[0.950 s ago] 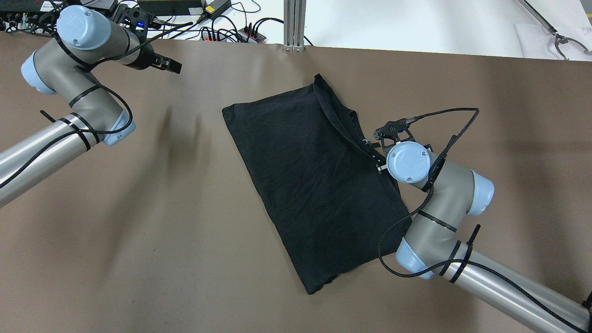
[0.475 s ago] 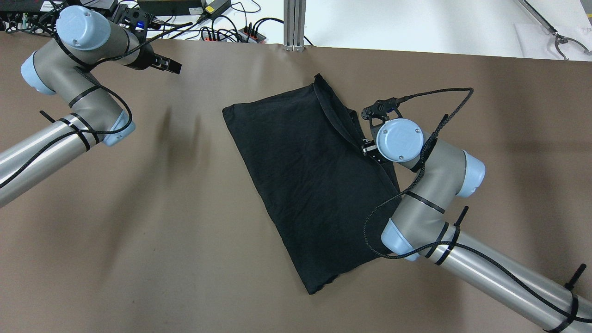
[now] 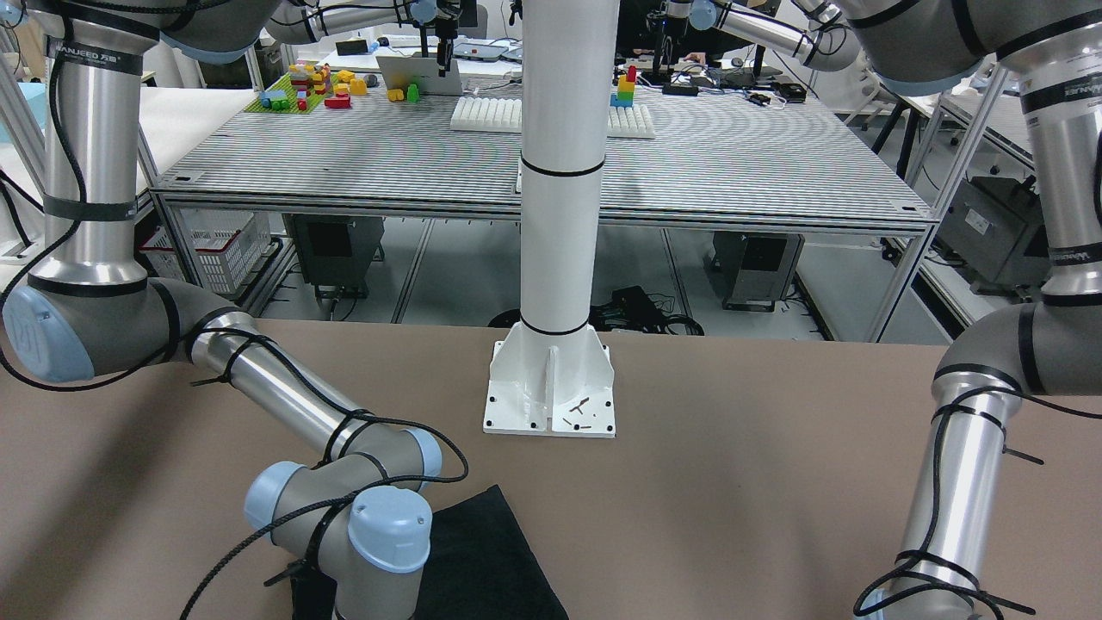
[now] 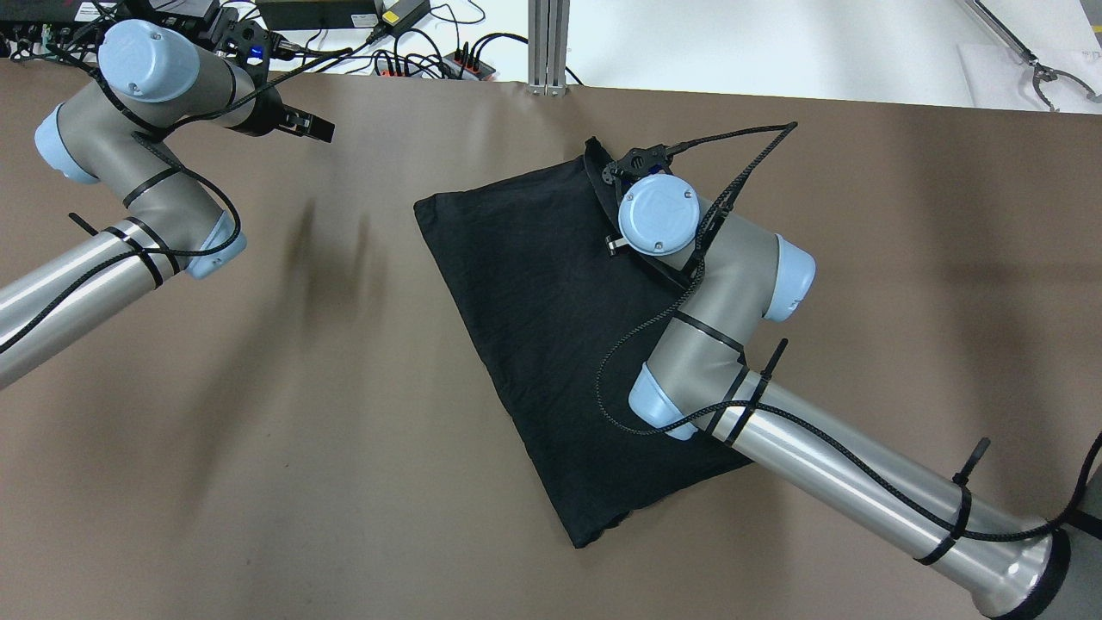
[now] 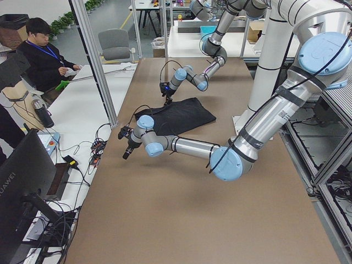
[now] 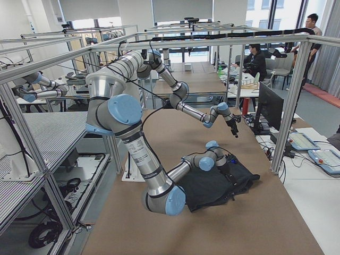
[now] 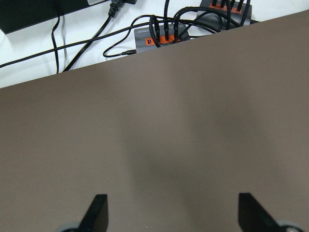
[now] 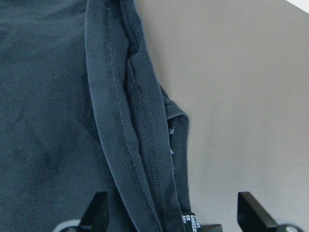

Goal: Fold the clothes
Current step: 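Pull the collar corner farther from the robot with the right gripper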

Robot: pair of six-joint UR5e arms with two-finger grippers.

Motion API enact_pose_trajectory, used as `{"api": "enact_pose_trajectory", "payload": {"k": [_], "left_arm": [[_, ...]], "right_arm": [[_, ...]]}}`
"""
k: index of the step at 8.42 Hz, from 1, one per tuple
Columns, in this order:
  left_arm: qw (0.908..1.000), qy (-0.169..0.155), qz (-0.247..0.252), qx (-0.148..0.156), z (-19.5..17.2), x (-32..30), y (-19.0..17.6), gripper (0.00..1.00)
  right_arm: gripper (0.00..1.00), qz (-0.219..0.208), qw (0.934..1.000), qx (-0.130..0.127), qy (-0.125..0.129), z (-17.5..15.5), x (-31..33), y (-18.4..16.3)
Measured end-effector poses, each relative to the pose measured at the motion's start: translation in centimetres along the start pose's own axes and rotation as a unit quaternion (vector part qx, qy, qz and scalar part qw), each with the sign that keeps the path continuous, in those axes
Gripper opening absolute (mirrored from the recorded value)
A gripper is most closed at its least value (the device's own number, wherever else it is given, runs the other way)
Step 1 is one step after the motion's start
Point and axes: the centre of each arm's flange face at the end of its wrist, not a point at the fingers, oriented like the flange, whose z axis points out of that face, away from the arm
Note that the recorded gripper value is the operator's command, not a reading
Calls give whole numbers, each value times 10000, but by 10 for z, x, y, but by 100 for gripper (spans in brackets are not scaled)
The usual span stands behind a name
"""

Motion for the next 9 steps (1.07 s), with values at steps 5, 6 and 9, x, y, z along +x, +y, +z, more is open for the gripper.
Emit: {"api": "enact_pose_trajectory", "payload": {"k": [5,6,9], "left_arm": [[10000,26,-22,22,0,0,2,95],[10000,27,-22,22,0,0,2,95],[10000,29,-18,25,0,1,1,95]], "right_arm": [[94,-137,9996,-228,116,23,-34,-3],[94,-148,9995,-252,142,27,-36,-3],[94,-123,9992,-282,240,37,-28,-4]]}}
